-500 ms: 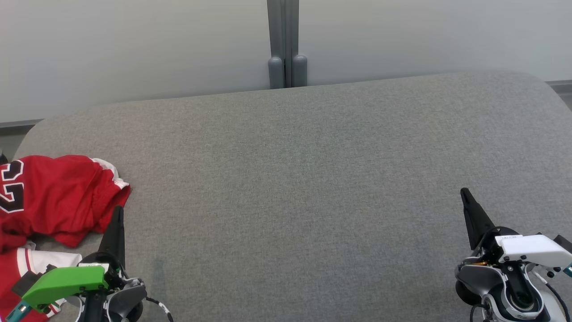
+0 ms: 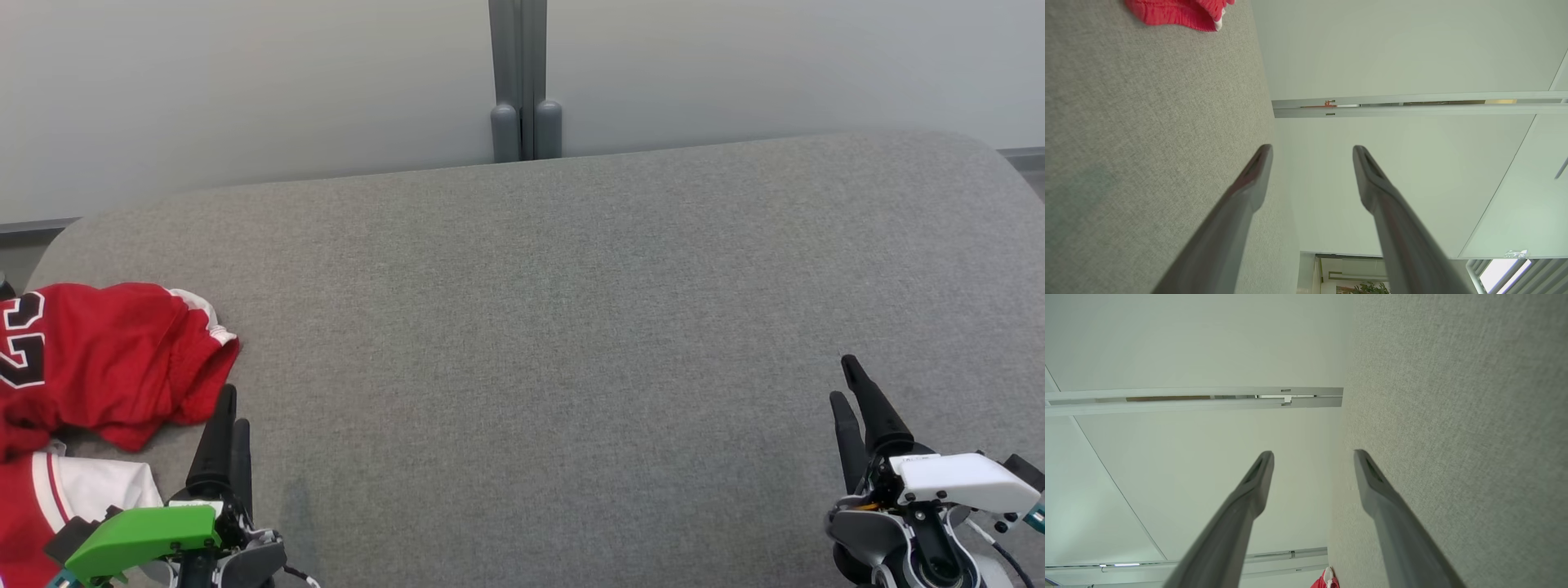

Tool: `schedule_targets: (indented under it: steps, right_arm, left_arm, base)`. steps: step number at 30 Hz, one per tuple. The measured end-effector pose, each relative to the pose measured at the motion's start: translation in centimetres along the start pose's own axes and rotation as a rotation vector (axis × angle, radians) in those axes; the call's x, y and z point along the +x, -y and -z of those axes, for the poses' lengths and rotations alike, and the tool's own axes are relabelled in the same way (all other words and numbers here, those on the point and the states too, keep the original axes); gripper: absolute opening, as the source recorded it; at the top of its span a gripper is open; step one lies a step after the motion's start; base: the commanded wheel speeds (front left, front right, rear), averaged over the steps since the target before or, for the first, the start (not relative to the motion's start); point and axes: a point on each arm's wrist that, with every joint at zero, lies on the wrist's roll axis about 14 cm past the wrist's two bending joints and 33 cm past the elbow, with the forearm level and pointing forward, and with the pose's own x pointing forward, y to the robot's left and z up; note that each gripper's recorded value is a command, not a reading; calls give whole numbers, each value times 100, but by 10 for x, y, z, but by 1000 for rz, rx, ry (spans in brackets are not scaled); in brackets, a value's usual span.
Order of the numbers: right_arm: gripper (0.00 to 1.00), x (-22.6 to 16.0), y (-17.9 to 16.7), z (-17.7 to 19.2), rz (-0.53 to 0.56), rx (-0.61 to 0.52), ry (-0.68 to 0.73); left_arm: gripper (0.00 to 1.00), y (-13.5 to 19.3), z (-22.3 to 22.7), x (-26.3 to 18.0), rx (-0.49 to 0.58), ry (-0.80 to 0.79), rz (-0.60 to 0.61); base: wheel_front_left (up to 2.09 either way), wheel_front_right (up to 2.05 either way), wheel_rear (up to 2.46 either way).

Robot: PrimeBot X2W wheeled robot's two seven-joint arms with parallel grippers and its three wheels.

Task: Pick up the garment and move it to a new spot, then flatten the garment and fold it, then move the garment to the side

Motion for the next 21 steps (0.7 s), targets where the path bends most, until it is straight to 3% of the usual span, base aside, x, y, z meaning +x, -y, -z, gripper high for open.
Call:
schedule_targets:
  steps: [7,21]
  right_arm:
    - [100,-2,-1,0,-2,-137,6]
    - [100,-3,-19,3,-58,-518,16]
  left_arm:
    - [100,-4,3,-2,86,3,-18]
    - [100,-16,7,-8,401,-4,-75]
  base:
    - [0,0,0]
    - [0,0,0]
